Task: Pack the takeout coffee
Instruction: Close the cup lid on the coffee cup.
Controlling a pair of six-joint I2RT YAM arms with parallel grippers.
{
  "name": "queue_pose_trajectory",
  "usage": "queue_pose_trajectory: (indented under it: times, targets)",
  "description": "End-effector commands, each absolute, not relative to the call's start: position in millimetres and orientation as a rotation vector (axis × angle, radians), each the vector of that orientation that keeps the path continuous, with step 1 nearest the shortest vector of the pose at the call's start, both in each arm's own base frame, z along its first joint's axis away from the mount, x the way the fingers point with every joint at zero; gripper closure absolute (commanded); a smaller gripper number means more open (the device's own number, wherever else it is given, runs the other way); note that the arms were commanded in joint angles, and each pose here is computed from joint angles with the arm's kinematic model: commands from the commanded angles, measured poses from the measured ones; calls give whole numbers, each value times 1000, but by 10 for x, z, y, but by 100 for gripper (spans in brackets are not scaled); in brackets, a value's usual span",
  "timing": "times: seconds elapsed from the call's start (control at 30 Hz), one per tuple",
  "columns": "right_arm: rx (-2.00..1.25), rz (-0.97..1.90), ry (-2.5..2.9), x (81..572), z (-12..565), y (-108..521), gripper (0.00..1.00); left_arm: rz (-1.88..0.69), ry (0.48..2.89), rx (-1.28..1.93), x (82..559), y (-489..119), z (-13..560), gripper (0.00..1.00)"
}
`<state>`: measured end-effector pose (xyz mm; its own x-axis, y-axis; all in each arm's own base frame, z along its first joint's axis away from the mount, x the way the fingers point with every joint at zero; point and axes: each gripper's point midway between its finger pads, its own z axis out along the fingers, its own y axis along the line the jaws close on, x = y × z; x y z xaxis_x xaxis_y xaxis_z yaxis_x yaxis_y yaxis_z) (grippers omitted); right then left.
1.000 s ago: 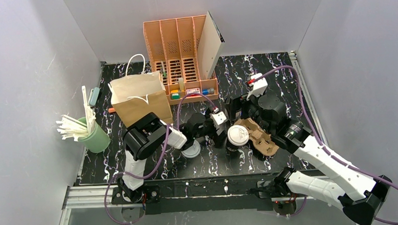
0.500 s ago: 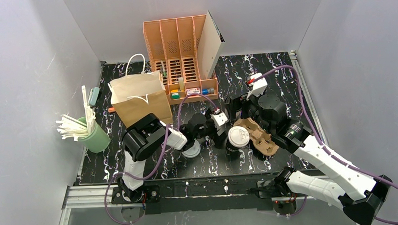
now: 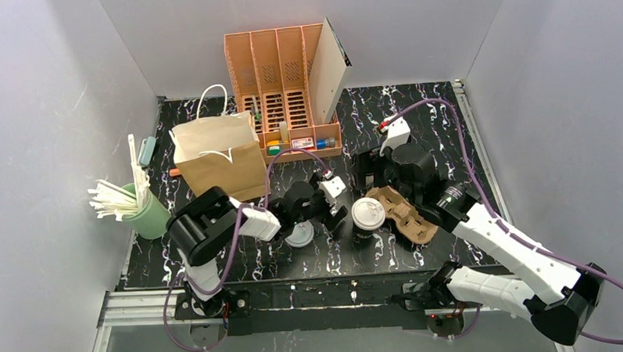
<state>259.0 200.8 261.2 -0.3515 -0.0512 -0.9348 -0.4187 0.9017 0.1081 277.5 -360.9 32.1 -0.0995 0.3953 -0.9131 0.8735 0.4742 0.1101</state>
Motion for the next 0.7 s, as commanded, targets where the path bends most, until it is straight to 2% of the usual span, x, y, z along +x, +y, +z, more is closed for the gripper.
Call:
queue_pose_trajectory:
  times: [0.0,0.27,0.3,0.4,0.47,0.57,0.67]
  targets:
    - [-283,419,1961,2534,2726,1987,2,-607,1689,918,2762,-3481,829,2]
    - [-329,489,2211,2187,2417,2033,10,-736,1711,651,2482,-3151,1401,2]
    - [-344,511,2246,2126,2360,2056,10,-738,1729,625,2450,-3099,1455,2]
    - [-371,553,2367,1945,2153,2095,2,-748,1790,557,2384,-2987,1561,2]
    - [-349,537,2427,1888,2050,2064,2,-750,1852,492,2357,-2917,1594,2]
    - [-285,513,2470,1812,1966,1967,11,-760,1966,458,2294,-2912,1585,2]
    - [-203,515,2463,1767,1936,1879,22,-910,1992,473,2148,-3094,1700,2]
